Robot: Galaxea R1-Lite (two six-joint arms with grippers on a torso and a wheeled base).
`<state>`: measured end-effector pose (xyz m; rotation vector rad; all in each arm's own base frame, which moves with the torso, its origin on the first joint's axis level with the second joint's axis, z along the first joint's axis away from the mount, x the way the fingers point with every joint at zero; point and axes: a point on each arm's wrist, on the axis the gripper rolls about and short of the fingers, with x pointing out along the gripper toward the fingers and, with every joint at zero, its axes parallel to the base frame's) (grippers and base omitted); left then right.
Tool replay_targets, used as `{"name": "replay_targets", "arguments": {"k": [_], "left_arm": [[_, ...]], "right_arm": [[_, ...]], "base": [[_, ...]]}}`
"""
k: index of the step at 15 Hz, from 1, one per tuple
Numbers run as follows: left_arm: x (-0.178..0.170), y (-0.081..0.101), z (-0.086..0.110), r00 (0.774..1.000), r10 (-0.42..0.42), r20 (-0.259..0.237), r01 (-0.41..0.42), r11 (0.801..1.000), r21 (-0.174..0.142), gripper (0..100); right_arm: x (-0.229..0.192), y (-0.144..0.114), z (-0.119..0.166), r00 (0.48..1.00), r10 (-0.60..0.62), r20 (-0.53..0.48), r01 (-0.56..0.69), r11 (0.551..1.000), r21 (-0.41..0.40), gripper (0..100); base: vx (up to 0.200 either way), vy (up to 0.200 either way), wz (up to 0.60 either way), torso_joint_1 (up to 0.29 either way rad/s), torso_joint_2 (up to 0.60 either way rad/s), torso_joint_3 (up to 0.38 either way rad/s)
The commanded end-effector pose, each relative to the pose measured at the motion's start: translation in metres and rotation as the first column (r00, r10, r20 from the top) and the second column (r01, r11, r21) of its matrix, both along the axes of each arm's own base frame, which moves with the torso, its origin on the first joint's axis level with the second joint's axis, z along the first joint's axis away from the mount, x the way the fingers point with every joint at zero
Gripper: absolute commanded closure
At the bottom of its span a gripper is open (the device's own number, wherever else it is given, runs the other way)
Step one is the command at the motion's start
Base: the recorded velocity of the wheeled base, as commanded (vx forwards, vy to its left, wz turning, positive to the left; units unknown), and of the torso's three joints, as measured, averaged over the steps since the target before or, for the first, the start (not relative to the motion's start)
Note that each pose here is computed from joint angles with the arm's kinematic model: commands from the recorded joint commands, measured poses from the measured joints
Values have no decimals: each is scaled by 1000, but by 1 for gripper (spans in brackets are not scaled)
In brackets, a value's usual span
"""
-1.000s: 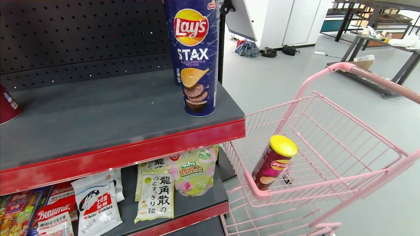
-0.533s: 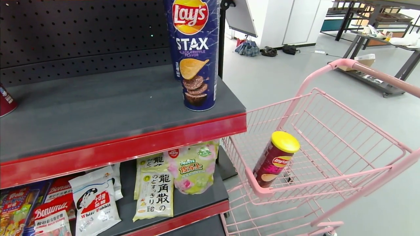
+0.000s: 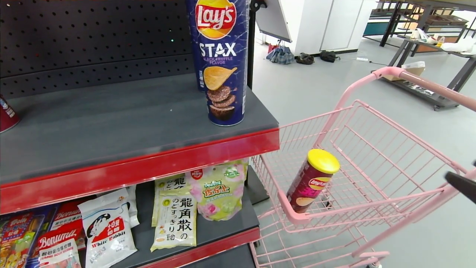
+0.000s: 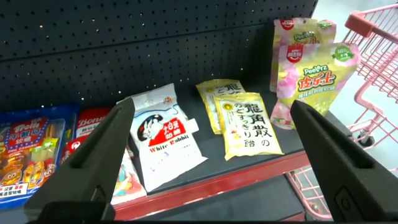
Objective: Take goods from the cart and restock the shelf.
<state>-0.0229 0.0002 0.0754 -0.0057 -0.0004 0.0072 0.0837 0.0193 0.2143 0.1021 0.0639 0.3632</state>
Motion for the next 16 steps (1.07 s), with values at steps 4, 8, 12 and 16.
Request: {"name": "replay_targets", "arguments": {"k": [4, 8, 12, 16], "left_arm": [[0, 0, 0, 1000, 0, -2, 0, 1000, 0, 0], [0, 0, 0, 1000, 0, 0, 0, 1000, 0, 0], [0, 0, 0, 1000, 0, 0, 0, 1000, 0, 0], [0, 0, 0, 1000, 0, -2, 0, 1000, 0, 0]], "right_arm": [[118, 42, -82, 911, 277, -304, -289, 957, 6, 0], [128, 44, -83, 911, 281, -303, -292, 956, 11, 0], [132, 46, -94, 892, 294, -344, -307, 952, 17, 0], [156, 49, -111, 903, 291, -316, -302, 953, 16, 0]], "base": [[0, 0, 0, 0, 0, 0], [0, 0, 0, 0, 0, 0], [0, 0, 0, 0, 0, 0], [0, 0, 0, 0, 0, 0]]}}
